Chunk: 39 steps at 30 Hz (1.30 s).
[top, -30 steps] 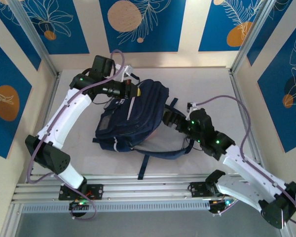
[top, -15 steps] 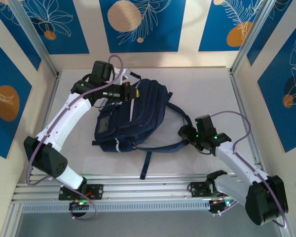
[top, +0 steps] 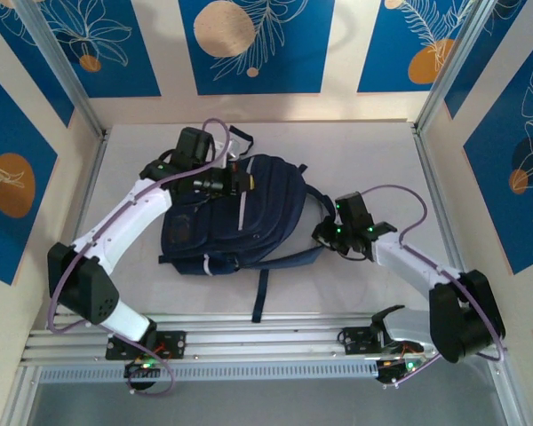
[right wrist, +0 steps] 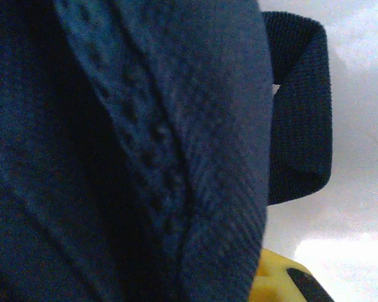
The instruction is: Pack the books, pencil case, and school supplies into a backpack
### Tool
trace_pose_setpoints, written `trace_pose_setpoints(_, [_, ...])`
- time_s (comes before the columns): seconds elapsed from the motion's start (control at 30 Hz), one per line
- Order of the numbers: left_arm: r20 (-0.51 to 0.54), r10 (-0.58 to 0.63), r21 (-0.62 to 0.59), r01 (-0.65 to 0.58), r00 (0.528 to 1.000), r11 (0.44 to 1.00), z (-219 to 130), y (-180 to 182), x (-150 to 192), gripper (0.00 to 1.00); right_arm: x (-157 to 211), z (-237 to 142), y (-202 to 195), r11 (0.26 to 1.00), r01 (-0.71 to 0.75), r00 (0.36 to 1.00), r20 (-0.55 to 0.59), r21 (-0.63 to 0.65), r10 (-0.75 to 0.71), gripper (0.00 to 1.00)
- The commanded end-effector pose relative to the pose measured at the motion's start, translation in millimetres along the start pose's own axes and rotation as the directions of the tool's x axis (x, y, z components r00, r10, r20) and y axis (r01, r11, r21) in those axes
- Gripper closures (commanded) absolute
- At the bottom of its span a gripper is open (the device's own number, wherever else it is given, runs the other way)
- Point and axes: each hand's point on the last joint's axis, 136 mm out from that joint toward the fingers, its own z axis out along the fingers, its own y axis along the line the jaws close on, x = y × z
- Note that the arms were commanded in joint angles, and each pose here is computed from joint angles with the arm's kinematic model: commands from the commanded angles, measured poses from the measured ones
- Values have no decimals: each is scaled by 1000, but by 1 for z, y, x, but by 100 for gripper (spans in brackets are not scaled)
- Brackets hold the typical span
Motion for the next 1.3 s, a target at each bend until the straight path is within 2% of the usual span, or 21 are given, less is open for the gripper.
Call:
trace_pose_setpoints(0.0, [-38,-39,-84,35,999,996,25,29,14,94,-34,4,32,997,5,999,46,-71,-2,100])
trace_pose_setpoints(0.1, [-84,-55,-109,46,995,993,45,43,24,90,-43,17,41,998,-7,1000,14,-58,8,100])
trace_pose_setpoints(0.33, [-150,-66,-114,49,986,992,77,51,30,87,-74,23,50,999,-20,996,83,-41,23,100])
trace_pose_setpoints(0.4, [-160,-68,-118,49,985,992,84,53,27,83,-80,27,53,1000,-14,997,80,-27,16,100])
trace_pose_setpoints(0.47, [-156,-76,-133,55,985,990,88,57,25,72,-87,32,55,1000,-16,997,73,-7,17,93])
trace_pose_setpoints(0.57, [-150,-78,-155,55,986,986,86,60,24,58,-95,31,52,999,-29,996,82,35,26,69])
trace_pose_setpoints(0.67, [-114,-37,-186,15,993,982,67,54,18,49,-103,15,50,997,-8,988,157,80,-4,40])
trace_pose_setpoints(0.73, [-70,0,-220,-16,998,975,43,48,14,44,-109,-3,47,992,4,977,210,126,-30,29])
trace_pose_setpoints(0.83, [22,60,-268,-52,998,962,0,37,9,39,-111,-29,47,986,25,960,270,167,-71,19])
trace_pose_setpoints(0.93, [125,99,-315,-55,987,947,-43,31,10,34,-104,-52,47,979,51,944,309,198,-112,15])
trace_pose_setpoints(1.07, [251,95,-364,3,963,931,-88,35,21,29,-82,-82,56,973,138,908,369,187,-200,17])
trace_pose_setpoints(1.13, [303,68,-362,49,951,931,-105,39,33,25,-65,-94,69,963,226,882,390,145,-266,19])
trace_pose_setpoints(1.27, [323,10,-357,112,946,927,-119,50,58,22,-23,-108,93,928,372,858,376,20,-352,23])
